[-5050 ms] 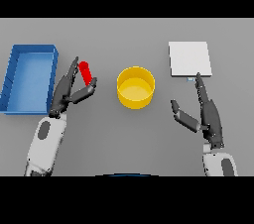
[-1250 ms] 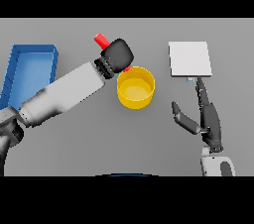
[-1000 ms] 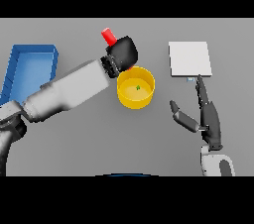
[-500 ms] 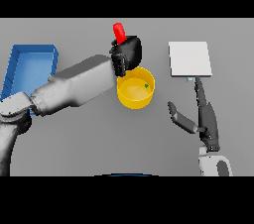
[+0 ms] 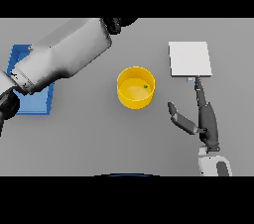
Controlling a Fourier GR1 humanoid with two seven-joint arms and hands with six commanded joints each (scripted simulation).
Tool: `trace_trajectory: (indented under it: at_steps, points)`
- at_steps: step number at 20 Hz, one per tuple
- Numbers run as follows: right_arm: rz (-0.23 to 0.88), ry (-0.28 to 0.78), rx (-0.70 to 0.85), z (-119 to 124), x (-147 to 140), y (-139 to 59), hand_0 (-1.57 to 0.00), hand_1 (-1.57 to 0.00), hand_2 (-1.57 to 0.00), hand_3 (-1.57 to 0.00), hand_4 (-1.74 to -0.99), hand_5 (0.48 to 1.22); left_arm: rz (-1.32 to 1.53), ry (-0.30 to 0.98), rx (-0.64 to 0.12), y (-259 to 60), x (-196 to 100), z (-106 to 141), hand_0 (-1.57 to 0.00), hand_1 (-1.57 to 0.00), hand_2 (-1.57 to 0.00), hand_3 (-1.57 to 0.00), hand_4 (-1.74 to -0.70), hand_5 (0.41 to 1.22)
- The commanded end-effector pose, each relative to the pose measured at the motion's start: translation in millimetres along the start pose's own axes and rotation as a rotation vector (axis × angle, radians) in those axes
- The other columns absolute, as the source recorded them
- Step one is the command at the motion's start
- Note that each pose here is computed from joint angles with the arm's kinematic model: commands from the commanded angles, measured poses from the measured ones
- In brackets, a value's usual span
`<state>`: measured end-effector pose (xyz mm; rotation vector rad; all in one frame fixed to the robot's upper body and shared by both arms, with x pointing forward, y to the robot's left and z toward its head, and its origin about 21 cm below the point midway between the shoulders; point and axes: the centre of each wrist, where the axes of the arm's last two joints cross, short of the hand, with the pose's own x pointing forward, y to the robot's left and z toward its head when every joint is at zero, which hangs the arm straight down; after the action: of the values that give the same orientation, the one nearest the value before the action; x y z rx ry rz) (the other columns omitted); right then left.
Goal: Pick up the red beaker and tilt it to pour out 1 green nut into yellow bowl. Pick up the yellow bowl and place it on the metallic measuring scale.
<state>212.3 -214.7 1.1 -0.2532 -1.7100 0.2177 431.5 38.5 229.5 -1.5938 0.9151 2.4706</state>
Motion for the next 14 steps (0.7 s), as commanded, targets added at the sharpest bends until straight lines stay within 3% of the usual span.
trace_trajectory:
  at_steps: [1,5,8,11,14]
  points:
    - [-0.02,0.024,0.006,-4,1,3.0,0.0,0.0,0.0,0.0,-1.183,0.596,0.027,0.027,0.012,2,-12,3,-1.57,-1.57,-1.48,-1.15,-1.7,1.221]
    - [-0.053,0.02,0.011,-9,1,-1.4,0.0,0.0,0.0,0.0,-1.193,0.597,0.284,0.236,-0.012,-5,-79,19,-1.57,-1.57,-1.53,-1.4,-1.72,1.221]
    - [-0.054,0.018,0.021,-9,-2,-1.3,0.0,0.0,0.0,0.0,-1.209,0.593,0.638,0.443,-0.04,-55,-113,37,-1.57,-1.57,-1.55,-1.36,-1.73,1.221]
    - [-0.06,0.004,0.023,-10,-2,-5.7,0.0,0.0,0.0,0.0,-1.222,0.59,0.96,0.563,0.005,-111,-129,60,-1.57,-1.57,-1.56,-1.38,-1.73,1.221]
    - [-0.048,-0.002,0.033,-10,-6,-7.4,0.0,0.0,0.0,0.0,-1.222,0.586,1.196,0.661,0.064,-159,-126,83,-1.57,-1.57,-1.57,-1.43,-1.74,1.221]
